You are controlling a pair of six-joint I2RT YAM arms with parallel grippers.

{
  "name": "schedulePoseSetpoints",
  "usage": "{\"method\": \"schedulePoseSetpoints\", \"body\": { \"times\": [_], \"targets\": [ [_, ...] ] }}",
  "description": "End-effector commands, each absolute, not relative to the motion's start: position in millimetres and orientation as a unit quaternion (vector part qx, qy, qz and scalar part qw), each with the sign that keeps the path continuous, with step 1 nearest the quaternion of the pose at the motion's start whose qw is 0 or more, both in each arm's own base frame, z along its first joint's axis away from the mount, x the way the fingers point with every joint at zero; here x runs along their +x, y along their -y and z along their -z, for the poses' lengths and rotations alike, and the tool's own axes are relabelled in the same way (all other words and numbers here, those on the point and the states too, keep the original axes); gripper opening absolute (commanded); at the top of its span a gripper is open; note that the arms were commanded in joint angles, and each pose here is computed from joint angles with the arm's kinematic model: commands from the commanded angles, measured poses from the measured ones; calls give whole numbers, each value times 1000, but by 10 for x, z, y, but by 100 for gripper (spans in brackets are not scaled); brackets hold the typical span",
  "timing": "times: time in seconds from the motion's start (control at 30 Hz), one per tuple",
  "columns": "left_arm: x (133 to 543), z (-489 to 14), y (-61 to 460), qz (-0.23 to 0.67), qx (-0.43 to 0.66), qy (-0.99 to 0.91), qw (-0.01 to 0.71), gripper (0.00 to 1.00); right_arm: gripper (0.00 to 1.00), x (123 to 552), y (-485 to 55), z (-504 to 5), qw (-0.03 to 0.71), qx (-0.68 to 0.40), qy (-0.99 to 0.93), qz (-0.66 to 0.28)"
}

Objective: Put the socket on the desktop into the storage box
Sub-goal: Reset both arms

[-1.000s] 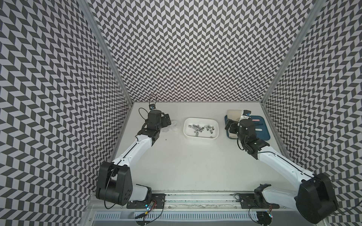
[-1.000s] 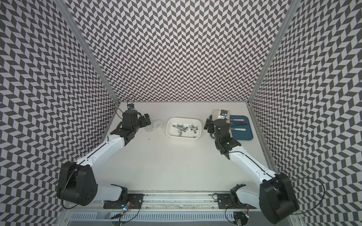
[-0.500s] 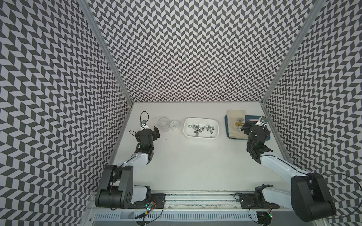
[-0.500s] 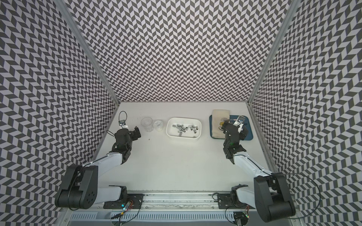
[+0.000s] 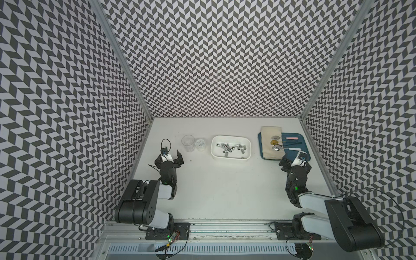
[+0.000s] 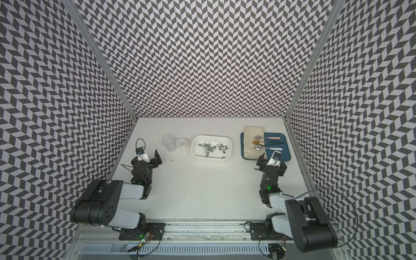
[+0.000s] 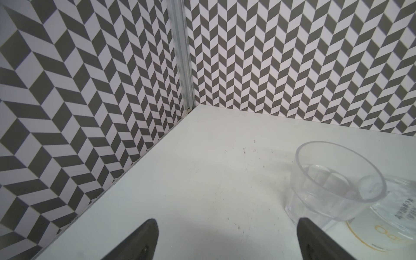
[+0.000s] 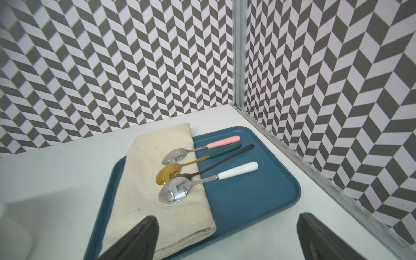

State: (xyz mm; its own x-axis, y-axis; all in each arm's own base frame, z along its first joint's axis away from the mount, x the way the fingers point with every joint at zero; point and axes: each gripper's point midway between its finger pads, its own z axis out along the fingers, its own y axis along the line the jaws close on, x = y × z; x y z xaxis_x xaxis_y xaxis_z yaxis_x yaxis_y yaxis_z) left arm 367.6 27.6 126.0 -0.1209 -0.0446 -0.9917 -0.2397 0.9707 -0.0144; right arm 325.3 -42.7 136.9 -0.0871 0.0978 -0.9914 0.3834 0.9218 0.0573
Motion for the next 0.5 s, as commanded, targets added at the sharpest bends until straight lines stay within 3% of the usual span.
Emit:
{"method": "schedulePoseSetpoints", "body": {
  "times": [0.0,0.07,0.3,0.47],
  "targets": [
    [3673,-1556,-139,-58,-58,-693,716,100,100,3265,268,-1813,734,132,-663,65],
    [3803,-1426,-165,-54,-72,-728,680,100,100,3238,250,-1803,743,128,-654,60],
    [3774,-1465,-225,-63,-85,-717,689,100,100,3272,164,-1775,767,99,-632,54],
    [3773,-1464,-227,-63,-85,-717,689,100,100,3607,151,-1577,715,98,-690,55]
  ]
}}
